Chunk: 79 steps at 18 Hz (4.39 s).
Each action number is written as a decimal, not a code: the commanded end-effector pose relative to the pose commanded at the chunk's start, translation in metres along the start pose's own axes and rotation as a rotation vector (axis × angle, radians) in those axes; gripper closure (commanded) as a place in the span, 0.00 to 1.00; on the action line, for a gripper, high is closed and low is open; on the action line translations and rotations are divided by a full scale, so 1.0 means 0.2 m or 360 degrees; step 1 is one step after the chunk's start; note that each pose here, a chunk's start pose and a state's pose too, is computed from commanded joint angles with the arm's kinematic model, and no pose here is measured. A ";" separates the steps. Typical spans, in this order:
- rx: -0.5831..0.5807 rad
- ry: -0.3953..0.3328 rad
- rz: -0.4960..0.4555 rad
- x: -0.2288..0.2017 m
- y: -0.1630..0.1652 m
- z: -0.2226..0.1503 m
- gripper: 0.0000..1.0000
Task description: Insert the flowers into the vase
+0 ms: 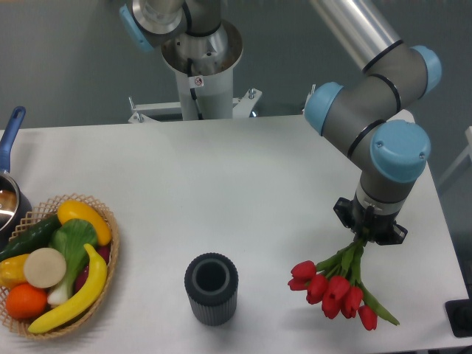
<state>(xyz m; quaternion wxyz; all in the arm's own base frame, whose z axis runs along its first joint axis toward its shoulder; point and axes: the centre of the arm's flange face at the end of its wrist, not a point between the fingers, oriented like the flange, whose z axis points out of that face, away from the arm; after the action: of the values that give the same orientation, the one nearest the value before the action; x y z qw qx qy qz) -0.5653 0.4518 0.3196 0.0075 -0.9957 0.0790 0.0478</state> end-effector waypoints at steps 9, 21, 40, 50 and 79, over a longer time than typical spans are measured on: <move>0.0247 -0.0064 0.0003 -0.04 -0.18 -0.19 1.00; 0.1578 0.0376 -0.0116 -0.04 -0.41 -0.64 1.00; 0.2170 0.0620 0.0057 0.32 -0.56 -0.68 0.96; 0.2166 0.0601 0.0154 0.40 -0.59 -0.50 0.93; 0.2123 0.0588 0.0251 0.62 -0.47 0.07 0.80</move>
<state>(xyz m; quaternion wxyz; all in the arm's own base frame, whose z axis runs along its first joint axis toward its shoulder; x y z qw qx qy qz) -0.4298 0.5264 0.2939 0.6007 -0.7614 0.1637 -0.1807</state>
